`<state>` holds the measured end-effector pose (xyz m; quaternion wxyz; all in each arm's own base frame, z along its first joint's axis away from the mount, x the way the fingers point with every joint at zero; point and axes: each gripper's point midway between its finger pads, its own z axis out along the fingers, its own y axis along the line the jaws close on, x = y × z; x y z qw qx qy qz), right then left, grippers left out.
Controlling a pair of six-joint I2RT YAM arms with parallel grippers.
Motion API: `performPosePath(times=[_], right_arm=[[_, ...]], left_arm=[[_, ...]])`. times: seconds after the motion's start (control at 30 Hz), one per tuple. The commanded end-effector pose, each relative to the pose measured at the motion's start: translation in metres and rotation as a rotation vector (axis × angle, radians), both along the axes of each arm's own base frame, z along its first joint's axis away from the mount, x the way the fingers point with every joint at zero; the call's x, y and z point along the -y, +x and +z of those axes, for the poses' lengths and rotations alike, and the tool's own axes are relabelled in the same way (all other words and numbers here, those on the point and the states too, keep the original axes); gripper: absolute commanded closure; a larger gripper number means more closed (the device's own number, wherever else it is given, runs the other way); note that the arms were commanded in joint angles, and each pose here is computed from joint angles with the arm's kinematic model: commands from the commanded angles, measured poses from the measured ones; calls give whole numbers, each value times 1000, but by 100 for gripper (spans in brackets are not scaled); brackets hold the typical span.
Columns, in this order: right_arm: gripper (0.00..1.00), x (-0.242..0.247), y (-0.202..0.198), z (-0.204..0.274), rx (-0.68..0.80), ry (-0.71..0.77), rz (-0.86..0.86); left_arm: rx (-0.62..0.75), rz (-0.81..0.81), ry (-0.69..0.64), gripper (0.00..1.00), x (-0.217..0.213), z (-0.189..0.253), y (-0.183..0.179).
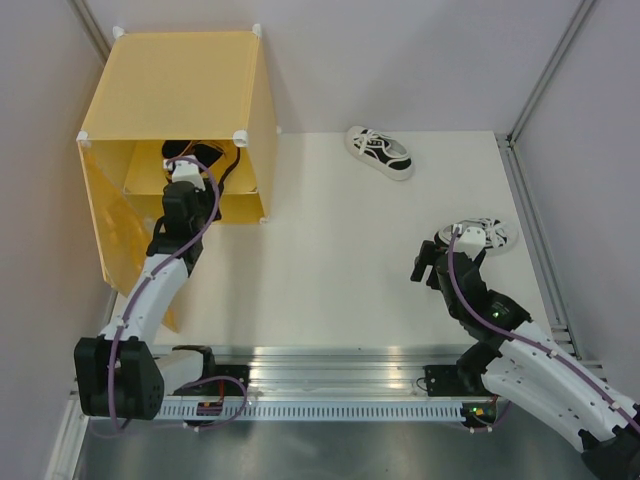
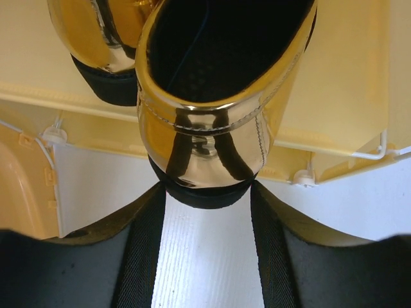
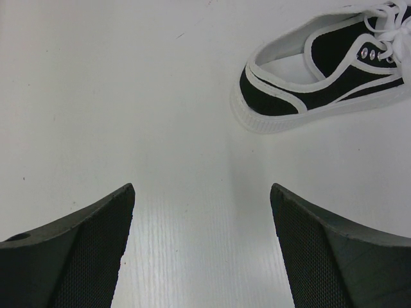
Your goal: Place and organize the shoes in the shoe cabinet
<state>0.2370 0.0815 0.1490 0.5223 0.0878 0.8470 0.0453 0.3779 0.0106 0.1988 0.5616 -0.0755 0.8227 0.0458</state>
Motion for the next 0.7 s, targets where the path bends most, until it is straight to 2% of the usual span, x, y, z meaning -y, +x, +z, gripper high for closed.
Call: performPosePath(times=[0.0, 0.33, 0.67], right_arm=[[10, -2, 3, 3, 20, 11, 2], [10, -2, 4, 2, 17, 9, 3], [10, -2, 4, 2, 15, 8, 3]], left_arm=[[110, -23, -25, 45, 5, 35, 20], [160, -75, -105, 49, 21, 52, 35], [171, 28, -125, 49, 8, 49, 55]])
